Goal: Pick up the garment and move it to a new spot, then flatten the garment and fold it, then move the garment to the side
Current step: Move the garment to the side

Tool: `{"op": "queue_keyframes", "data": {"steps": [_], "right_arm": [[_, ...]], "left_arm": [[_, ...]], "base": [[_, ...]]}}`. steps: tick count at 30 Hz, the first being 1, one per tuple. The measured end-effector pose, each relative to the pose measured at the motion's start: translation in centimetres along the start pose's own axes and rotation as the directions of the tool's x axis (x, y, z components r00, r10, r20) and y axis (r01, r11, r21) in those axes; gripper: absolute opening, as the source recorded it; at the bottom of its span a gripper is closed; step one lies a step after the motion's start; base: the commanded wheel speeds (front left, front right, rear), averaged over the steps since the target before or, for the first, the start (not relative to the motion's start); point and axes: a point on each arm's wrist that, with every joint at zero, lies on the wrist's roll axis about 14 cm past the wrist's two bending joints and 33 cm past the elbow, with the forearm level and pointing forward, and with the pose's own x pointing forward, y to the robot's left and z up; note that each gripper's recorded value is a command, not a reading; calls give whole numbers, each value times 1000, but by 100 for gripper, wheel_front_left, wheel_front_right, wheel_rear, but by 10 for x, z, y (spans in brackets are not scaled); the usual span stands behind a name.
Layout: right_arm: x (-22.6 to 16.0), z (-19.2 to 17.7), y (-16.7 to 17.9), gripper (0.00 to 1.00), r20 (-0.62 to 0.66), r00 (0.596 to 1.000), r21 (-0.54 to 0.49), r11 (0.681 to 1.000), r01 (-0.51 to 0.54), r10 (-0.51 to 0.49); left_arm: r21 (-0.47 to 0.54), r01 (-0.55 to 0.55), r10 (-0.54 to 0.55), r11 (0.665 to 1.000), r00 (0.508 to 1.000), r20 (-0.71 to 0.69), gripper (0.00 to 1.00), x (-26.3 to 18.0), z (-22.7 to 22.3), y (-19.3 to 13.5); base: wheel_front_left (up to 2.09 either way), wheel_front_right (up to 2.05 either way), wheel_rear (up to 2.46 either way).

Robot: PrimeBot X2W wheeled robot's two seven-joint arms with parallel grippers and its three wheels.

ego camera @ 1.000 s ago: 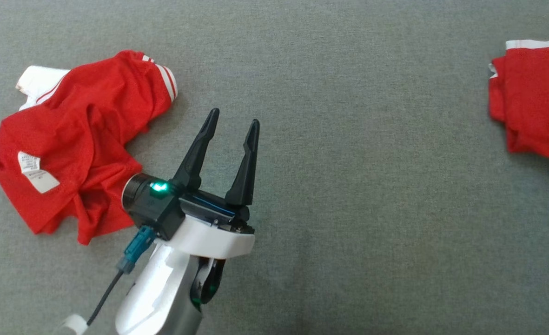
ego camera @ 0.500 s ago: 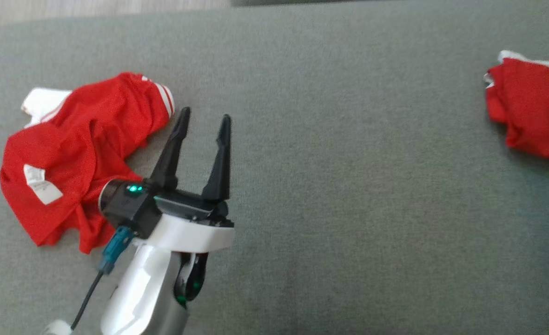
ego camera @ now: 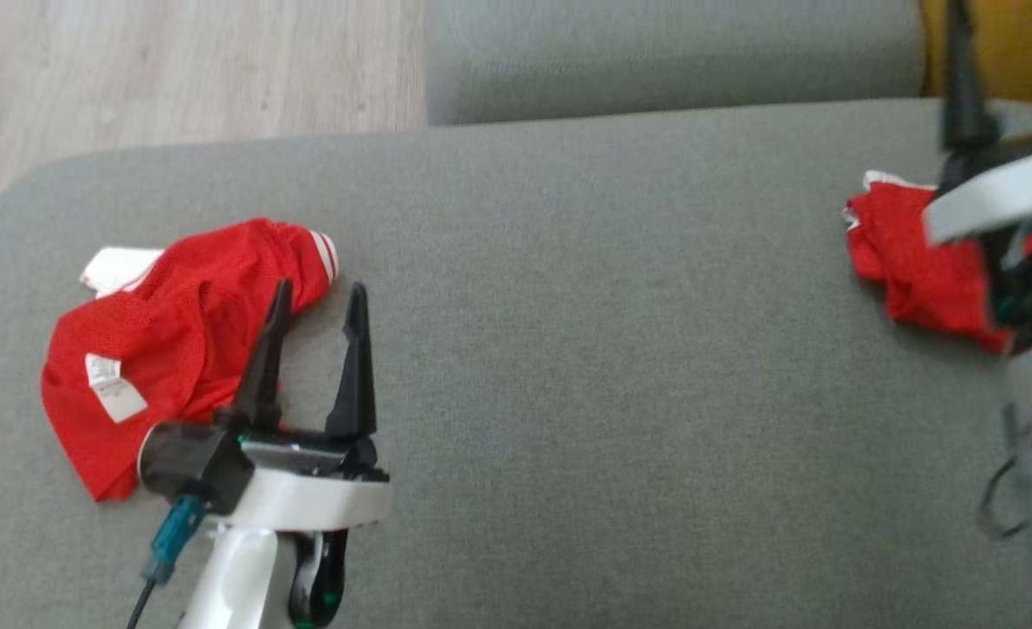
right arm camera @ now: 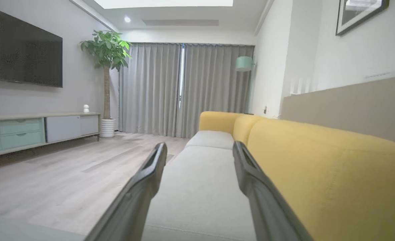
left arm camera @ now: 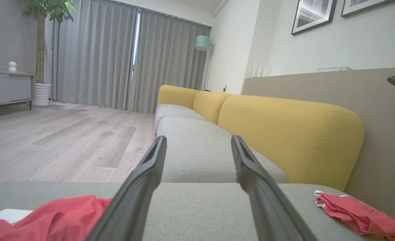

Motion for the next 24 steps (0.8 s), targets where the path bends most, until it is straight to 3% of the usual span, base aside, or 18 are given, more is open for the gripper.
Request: {"op": "queue_keyframes", "data": {"steps": [4, 9, 16, 24], "right_arm": [[-24, -2, 30, 100, 13, 1000, 119, 993, -4, 2], [-71, -46, 61, 100, -88, 996, 249, 968, 25, -3], [-136, -108, 75, 100, -233, 972, 306, 948, 89, -16], [-152, -118, 77, 100, -262, 965, 326, 938, 117, -30]], "left_arm": [[6, -14, 14, 1000, 1000, -5, 100, -12, 0, 2], [-2, -19, 19, 1000, 999, -36, 100, -27, -8, 1], [-17, -35, 34, 999, 996, -83, 100, -40, -23, 3], [-21, -39, 37, 999, 995, -94, 100, -44, -26, 3]], "base": [[0, 0, 0], [0, 0, 0], [0, 0, 0], [0, 0, 0]]}}
